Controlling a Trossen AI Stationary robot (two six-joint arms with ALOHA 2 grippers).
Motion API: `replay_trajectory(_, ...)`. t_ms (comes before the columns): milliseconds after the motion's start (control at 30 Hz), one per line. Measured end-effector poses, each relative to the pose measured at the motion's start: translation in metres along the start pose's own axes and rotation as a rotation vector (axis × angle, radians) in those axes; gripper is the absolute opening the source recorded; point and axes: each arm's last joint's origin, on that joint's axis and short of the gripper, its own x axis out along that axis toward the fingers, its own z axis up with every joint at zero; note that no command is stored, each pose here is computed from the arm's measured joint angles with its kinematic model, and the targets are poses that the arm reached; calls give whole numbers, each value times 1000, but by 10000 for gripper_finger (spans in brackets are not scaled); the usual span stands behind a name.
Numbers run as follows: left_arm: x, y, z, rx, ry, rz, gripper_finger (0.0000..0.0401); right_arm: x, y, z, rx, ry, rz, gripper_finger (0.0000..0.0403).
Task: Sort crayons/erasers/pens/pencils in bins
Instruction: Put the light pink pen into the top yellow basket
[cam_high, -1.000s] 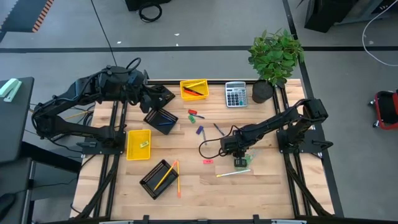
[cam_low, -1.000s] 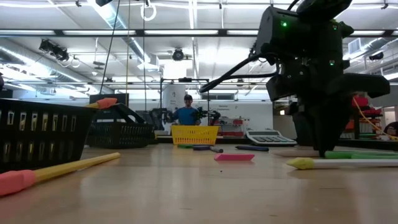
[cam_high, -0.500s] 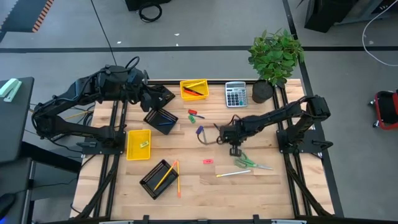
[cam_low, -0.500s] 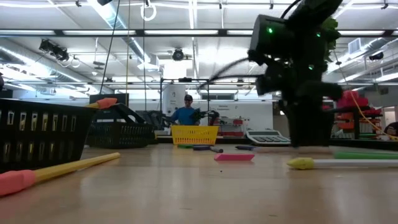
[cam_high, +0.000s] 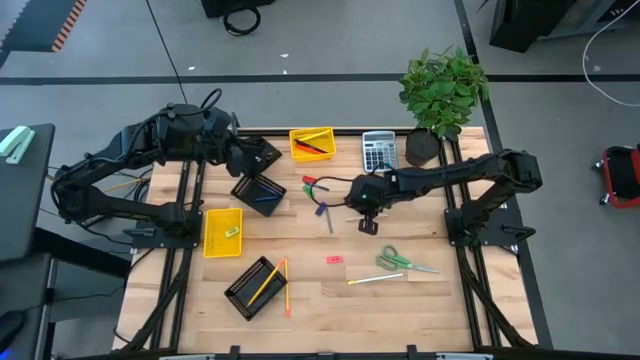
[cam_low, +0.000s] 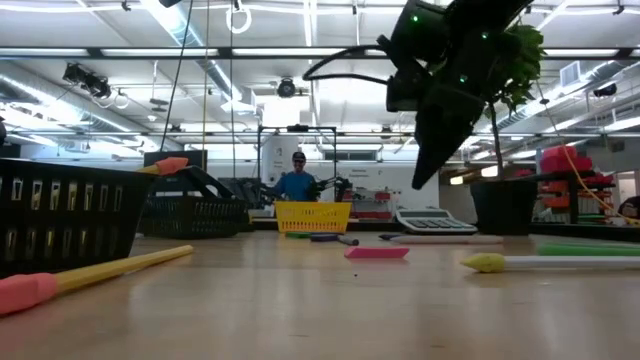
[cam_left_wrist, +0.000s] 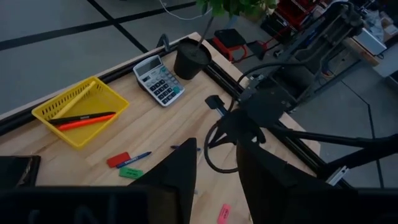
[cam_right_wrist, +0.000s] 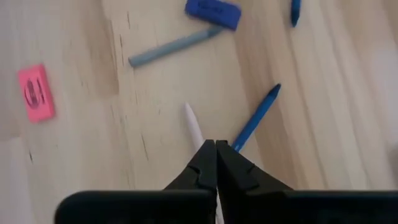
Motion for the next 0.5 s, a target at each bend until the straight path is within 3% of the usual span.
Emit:
replay_trajectory(367,0,0,0,0,3,-9,118,26,-13,-31,-64,22,17,134)
replay_trajectory(500,0,0,0,-1,3,-9,114,33,-15,-45,-61,65,25,155)
